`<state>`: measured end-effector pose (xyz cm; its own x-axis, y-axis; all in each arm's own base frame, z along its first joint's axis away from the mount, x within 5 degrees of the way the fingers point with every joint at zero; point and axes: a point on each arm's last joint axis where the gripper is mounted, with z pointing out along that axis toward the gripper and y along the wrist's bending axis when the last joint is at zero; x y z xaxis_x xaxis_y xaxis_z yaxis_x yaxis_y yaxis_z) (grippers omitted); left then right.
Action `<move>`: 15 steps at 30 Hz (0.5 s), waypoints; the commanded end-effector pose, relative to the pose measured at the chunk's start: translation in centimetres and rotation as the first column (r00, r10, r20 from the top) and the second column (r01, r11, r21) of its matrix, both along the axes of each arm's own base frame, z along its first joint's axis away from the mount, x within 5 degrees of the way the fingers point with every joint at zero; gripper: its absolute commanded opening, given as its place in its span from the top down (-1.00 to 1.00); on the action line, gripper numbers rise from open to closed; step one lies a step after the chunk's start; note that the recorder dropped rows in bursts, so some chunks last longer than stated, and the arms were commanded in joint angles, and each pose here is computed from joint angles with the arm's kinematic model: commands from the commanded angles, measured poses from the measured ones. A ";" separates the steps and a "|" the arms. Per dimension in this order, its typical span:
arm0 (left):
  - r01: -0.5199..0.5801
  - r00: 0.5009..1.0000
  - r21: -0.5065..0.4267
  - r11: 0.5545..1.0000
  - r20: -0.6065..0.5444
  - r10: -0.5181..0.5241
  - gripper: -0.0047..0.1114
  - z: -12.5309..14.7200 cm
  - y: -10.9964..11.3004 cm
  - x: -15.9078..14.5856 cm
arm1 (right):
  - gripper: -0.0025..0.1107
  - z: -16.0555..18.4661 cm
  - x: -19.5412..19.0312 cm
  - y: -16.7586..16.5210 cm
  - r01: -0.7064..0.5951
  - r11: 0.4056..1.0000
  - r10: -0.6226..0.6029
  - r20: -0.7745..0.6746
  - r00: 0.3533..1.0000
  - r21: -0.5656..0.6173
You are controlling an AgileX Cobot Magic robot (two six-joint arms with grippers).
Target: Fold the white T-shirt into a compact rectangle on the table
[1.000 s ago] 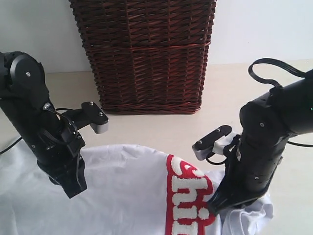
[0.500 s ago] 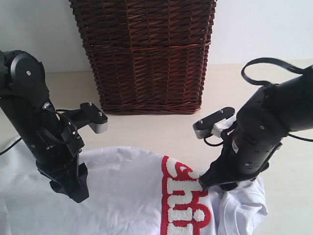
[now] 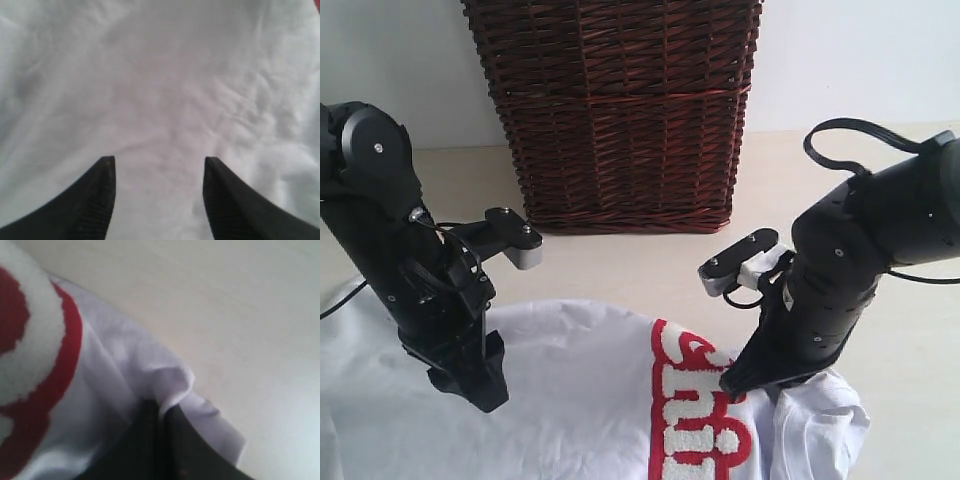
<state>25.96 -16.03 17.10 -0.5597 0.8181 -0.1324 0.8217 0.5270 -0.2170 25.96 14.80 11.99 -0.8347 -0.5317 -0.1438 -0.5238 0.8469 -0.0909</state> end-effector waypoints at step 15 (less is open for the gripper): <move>-0.291 0.931 0.132 0.947 0.266 0.249 0.01 4.1 2.4 4.8 | 0.96 8.2 -13.3 4.7 -0.488 0.853 0.454 0.198 0.869 0.186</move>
